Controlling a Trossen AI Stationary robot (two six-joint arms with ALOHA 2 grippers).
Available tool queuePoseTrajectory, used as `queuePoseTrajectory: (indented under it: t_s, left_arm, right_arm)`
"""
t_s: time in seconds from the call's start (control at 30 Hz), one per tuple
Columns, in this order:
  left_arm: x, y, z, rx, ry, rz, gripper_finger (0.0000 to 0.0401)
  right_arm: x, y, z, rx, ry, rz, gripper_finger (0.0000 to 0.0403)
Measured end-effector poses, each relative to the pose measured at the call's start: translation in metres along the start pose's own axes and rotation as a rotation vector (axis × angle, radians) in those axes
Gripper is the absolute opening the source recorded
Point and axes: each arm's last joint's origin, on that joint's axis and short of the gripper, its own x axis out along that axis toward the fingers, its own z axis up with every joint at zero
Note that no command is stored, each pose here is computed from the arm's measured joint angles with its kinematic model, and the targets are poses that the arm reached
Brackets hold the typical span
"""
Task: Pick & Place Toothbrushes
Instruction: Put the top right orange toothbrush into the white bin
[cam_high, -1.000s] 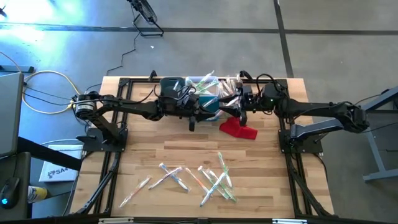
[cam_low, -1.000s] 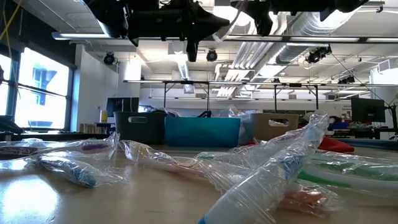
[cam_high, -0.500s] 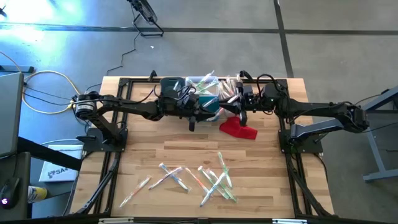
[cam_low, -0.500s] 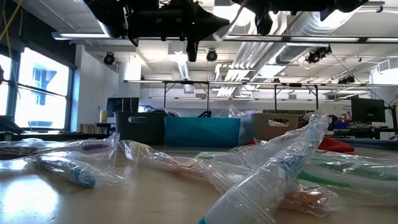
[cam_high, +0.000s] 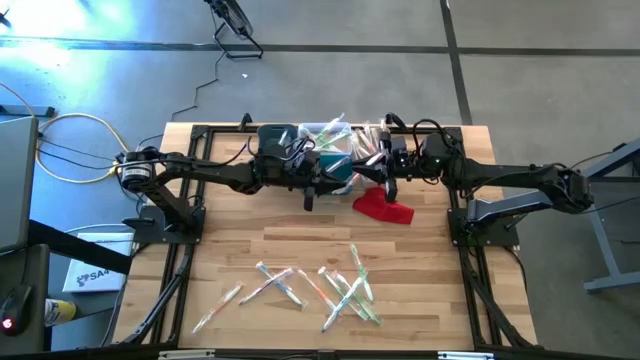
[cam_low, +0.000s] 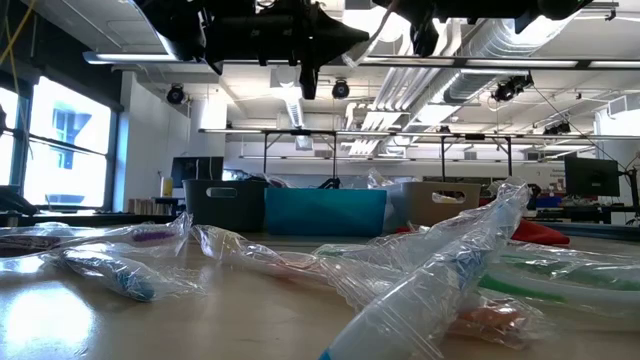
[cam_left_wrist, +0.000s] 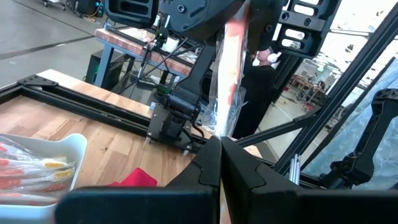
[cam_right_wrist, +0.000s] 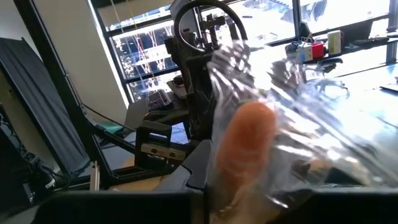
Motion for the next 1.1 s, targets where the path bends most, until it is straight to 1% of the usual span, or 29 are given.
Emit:
queuePoseTrajectory:
  t_s: [0.83, 0.93, 1.03, 1.1]
  left_arm:
    - [0.0, 0.0003, -0.0006, -0.002, 0.007, 0.002, 0.0]
    - [0.0, 0.0008, -0.0004, -0.002, -0.001, 0.02, 0.0]
    - [0.0, 0.0009, -0.0003, 0.0, -0.003, 0.025, 0.0008]
    - [0.0, 0.0011, -0.0003, 0.003, -0.005, 0.032, 0.0023]
  right_arm:
    - [0.0001, -0.0001, -0.0002, 0.001, 0.001, -0.002, 0.0035]
    - [0.0001, -0.0001, -0.0002, 0.0, 0.001, -0.003, 0.0034]
    - [0.0001, -0.0002, -0.0001, 0.0, 0.0, -0.004, 0.0034]
    - [0.0001, -0.0007, 0.0, 0.005, -0.005, -0.022, 0.0035]
